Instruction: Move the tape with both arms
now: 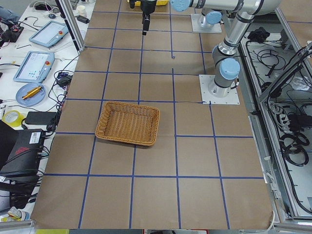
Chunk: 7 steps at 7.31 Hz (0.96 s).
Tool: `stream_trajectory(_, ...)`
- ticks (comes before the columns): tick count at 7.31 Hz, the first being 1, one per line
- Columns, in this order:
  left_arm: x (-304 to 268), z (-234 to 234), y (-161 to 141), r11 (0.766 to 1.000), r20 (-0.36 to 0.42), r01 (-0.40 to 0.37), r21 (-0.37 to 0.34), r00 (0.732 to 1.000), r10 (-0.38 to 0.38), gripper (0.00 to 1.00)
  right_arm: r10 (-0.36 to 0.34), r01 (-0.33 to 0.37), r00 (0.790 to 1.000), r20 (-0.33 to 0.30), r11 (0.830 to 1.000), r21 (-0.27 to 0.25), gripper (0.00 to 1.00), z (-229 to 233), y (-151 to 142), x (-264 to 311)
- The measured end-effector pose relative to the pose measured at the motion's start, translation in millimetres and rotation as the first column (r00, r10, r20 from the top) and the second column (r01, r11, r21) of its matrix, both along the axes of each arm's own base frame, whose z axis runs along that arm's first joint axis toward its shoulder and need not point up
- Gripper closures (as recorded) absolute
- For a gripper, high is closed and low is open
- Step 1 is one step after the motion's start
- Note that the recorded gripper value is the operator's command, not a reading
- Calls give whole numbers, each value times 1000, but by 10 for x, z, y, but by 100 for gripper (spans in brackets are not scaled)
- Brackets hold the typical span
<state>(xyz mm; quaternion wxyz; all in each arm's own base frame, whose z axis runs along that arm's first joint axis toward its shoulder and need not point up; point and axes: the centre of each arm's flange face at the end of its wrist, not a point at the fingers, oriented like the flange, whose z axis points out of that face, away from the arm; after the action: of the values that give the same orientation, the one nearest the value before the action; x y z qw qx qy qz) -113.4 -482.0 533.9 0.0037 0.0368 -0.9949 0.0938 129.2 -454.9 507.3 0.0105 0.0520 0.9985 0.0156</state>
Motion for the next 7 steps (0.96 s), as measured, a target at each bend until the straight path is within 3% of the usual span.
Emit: stream_trajectory(7,1,3,0,1000,1,0,-1,1000,0,0,8,-8,1000,-9,1000,0,0,-10,-1,-14)
